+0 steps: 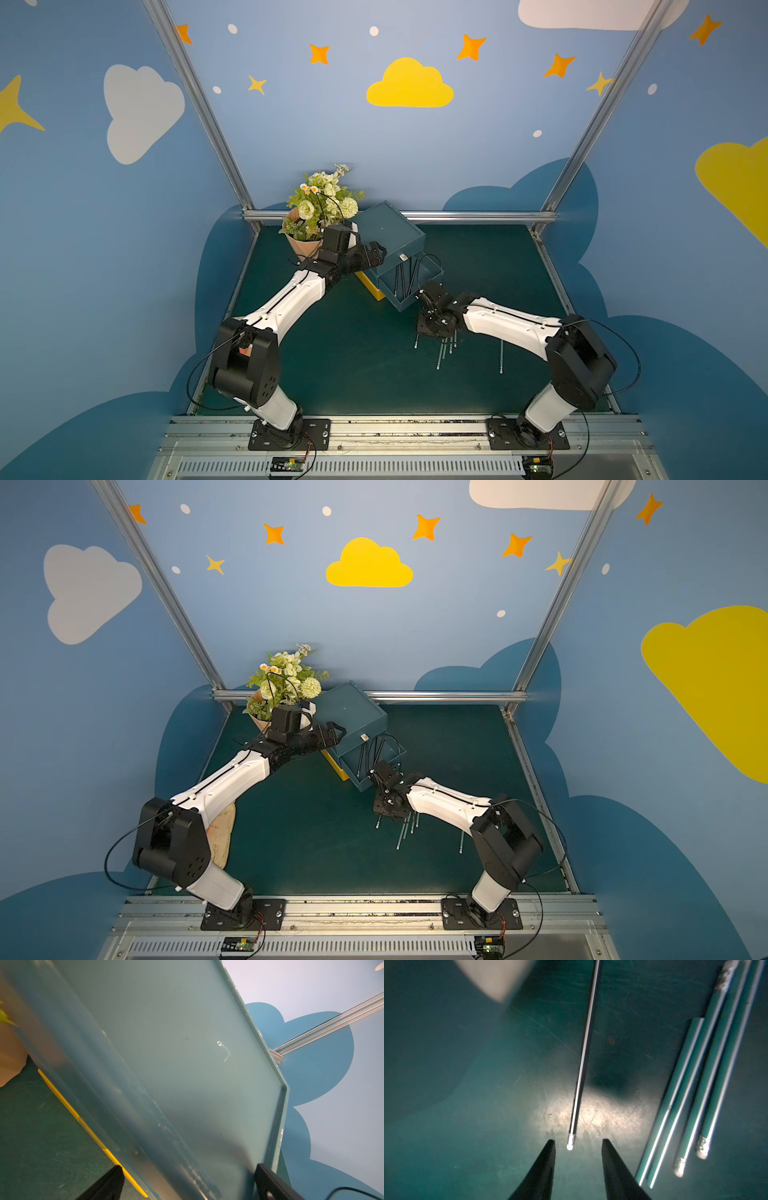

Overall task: Please place the pencils in the drawer according to their color
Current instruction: Pick up the pencil from the center of the board.

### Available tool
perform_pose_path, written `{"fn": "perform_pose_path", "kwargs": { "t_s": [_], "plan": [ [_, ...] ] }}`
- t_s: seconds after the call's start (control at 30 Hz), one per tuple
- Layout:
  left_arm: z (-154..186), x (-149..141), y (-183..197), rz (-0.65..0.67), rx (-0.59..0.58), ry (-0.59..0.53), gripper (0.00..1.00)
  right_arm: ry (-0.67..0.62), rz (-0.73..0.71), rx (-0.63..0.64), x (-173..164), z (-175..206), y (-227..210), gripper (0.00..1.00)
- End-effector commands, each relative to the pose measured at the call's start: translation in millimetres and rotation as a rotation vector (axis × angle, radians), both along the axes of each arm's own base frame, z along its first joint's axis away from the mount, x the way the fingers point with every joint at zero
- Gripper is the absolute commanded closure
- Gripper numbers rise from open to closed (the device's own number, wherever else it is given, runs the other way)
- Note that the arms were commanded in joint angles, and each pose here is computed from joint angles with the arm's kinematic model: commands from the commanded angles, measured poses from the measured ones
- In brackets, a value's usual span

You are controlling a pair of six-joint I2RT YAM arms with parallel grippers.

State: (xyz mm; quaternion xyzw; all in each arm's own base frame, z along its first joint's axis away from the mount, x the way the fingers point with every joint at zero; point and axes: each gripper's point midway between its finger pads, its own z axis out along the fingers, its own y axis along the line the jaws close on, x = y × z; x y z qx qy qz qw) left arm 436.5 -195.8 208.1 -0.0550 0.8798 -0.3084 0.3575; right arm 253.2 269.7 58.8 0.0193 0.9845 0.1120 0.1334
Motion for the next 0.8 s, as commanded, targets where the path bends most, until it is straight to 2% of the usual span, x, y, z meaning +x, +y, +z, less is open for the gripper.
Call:
{"fn": "perform_pose_path", "kwargs": {
  "t_s": [0.0, 0.5, 0.77],
  "plan": [
    [-38, -23, 8, -0.018, 0.090, 0.139, 0.00, -0.003, 0.028, -0.039, 4, -3, 5, 0.59],
    [-42, -23, 9, -0.010, 0.090, 0.149, 0.00, 0.072, 0.042, -0.121, 4, -39, 7, 0.64],
    [-41, -23, 10, -0.003, 0.091, 0.149, 0.00, 0.119, 0.032, -0.169, -1, -57, 2, 0.74]
  ]
}}
